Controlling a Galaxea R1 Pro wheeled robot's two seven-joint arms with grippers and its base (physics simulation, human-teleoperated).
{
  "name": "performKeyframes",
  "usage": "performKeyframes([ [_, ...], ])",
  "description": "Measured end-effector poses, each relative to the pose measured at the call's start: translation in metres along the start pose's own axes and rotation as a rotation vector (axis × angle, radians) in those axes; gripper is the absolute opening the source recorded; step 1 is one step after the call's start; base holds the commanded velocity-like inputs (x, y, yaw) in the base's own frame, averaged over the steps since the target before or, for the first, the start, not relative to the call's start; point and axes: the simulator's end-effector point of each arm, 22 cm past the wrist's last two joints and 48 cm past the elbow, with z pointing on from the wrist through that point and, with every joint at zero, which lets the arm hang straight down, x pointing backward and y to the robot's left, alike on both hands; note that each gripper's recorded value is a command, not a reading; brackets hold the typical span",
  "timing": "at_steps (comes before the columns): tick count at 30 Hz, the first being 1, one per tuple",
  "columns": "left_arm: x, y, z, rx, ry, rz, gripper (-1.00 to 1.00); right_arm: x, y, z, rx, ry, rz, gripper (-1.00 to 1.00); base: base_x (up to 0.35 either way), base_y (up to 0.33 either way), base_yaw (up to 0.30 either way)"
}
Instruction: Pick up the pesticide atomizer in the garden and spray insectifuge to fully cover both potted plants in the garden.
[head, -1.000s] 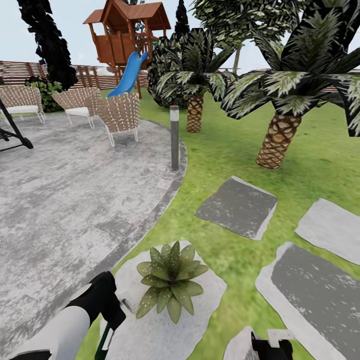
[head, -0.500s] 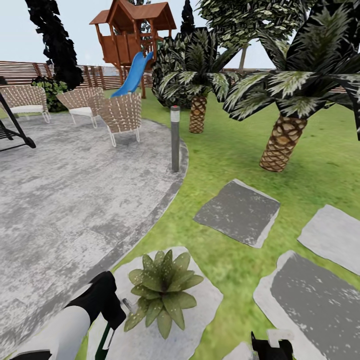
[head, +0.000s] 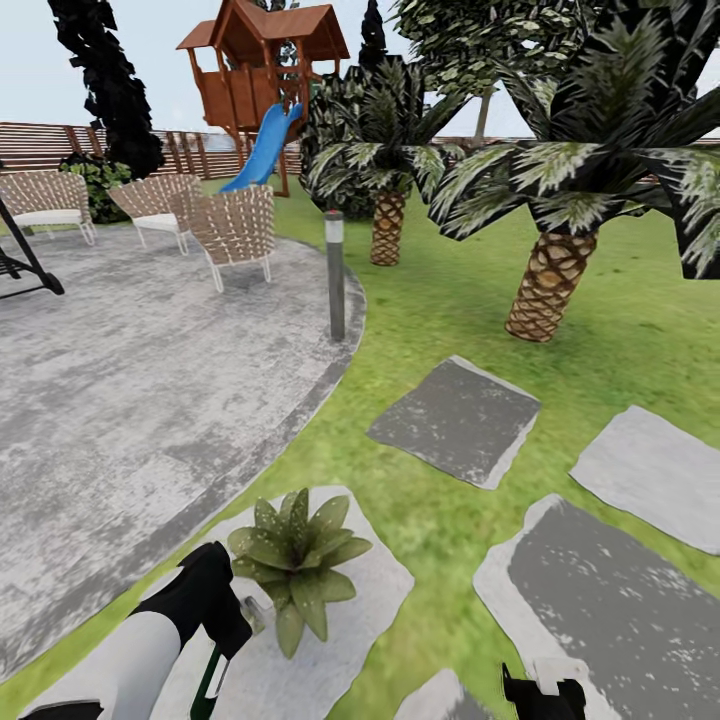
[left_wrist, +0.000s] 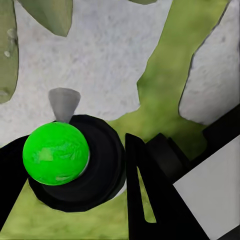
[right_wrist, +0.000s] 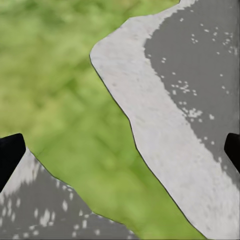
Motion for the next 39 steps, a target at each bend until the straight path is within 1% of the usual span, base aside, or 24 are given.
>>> performKeyframes([
  [3, 0.000, 0.000, 0.000, -0.001, 0.001, 0.000, -1.00, 0.000, 0.000, 0.000, 0.000, 0.000, 0.000, 1.00, 0.054, -0.168, 0.195],
  [10, 0.003, 0.003, 0.000, -0.005, 0.004, -0.002, -1.00, 0.000, 0.000, 0.000, 0.000, 0.000, 0.000, 1.00, 0.005, -0.016, 0.261],
  [14, 0.004, 0.007, 0.000, -0.023, 0.007, -0.006, -1.00, 0.000, -0.001, 0.000, 0.001, -0.001, -0.001, 1.00, 0.000, 0.000, 0.065],
  [15, 0.004, 0.012, 0.000, -0.047, 0.010, -0.006, -1.00, 0.000, -0.003, 0.000, 0.003, 0.000, -0.002, 1.00, 0.000, 0.000, 0.002],
  [18, 0.003, 0.012, 0.000, -0.051, 0.009, -0.008, -1.00, 0.000, -0.004, 0.001, 0.005, -0.001, -0.003, 1.00, 0.000, 0.000, 0.000],
  [22, 0.005, 0.011, 0.002, -0.046, 0.013, -0.008, -1.00, 0.000, -0.001, 0.000, 0.000, 0.000, -0.001, 1.00, 0.000, -0.037, 0.234],
  [29, 0.003, 0.013, 0.000, -0.052, 0.007, -0.008, -1.00, 0.000, 0.000, 0.000, 0.000, 0.000, 0.000, 1.00, 0.000, -0.243, 0.271],
  [34, 0.003, 0.013, 0.000, -0.053, 0.007, -0.008, -1.00, 0.000, 0.000, 0.000, 0.000, 0.000, 0.000, 1.00, -0.022, -0.269, 0.043],
  [39, 0.003, 0.013, 0.000, -0.052, 0.007, -0.008, -1.00, 0.000, 0.000, 0.000, 0.000, 0.001, 0.000, 1.00, -0.193, -0.161, 0.042],
])
